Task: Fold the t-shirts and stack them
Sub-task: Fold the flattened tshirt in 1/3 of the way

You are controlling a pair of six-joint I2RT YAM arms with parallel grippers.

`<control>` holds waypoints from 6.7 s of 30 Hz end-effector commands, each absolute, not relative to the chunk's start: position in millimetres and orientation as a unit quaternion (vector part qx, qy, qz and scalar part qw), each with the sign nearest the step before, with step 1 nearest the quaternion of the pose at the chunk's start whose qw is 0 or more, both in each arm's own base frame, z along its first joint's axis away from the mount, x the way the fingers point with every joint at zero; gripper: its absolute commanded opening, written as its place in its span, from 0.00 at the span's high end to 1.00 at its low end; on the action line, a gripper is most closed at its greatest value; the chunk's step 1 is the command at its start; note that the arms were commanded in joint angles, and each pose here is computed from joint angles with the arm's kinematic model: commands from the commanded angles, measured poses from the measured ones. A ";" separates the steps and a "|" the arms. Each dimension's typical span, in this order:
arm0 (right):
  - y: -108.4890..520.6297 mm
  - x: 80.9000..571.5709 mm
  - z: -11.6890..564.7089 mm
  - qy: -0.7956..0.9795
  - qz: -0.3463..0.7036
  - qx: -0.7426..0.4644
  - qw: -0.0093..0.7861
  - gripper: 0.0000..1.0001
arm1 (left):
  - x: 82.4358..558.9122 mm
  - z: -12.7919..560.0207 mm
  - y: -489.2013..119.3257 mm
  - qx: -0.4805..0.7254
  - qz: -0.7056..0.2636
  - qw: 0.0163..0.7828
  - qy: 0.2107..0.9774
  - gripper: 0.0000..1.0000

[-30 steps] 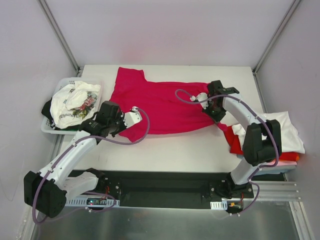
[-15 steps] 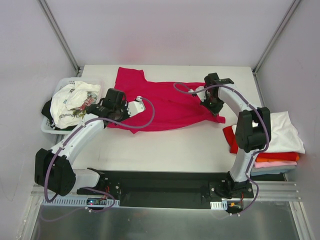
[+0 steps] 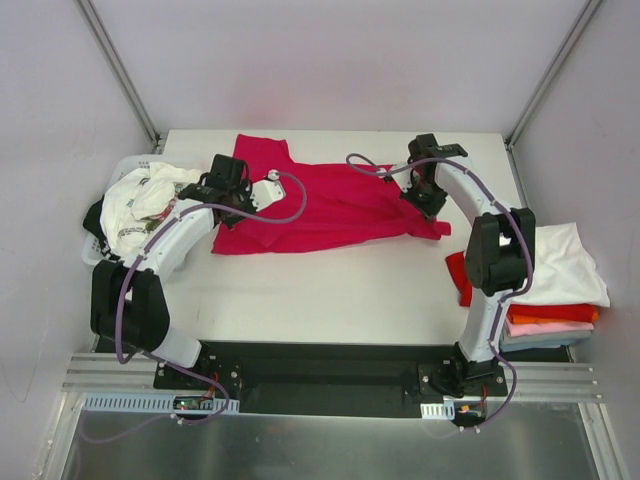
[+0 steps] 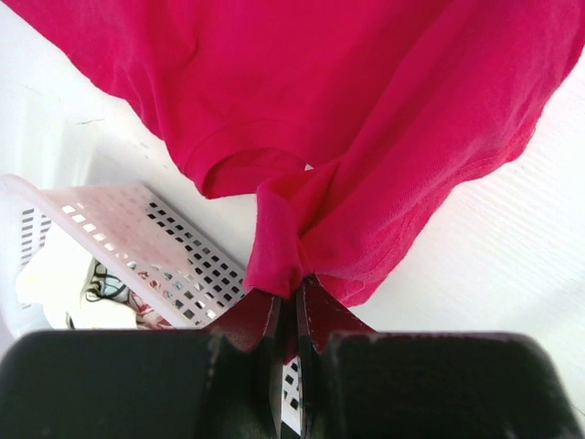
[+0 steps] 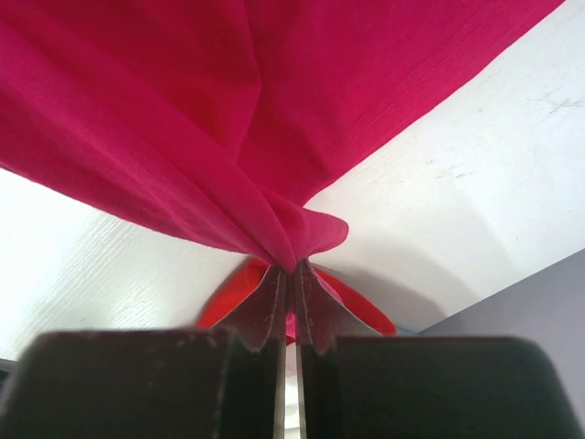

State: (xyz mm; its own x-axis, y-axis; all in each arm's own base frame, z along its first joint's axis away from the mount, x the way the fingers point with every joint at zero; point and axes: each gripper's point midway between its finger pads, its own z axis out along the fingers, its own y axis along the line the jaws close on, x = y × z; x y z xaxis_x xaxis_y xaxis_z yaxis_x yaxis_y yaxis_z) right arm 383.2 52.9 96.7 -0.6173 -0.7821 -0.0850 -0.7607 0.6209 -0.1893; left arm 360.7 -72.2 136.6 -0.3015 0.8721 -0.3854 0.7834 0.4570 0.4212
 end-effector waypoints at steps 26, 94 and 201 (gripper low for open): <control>54.0 412.9 76.9 0.881 -0.096 -0.462 0.027 0.96 | 429.8 148.7 -78.3 0.509 0.107 0.301 0.799 0.98; 70.4 425.7 87.0 0.865 -0.146 -0.470 0.097 0.67 | 464.6 143.7 -73.8 0.490 0.141 0.294 0.809 1.00; 64.2 439.0 87.4 0.863 -0.192 -0.443 0.150 0.47 | 430.5 63.9 -158.2 0.548 0.004 0.250 0.798 0.34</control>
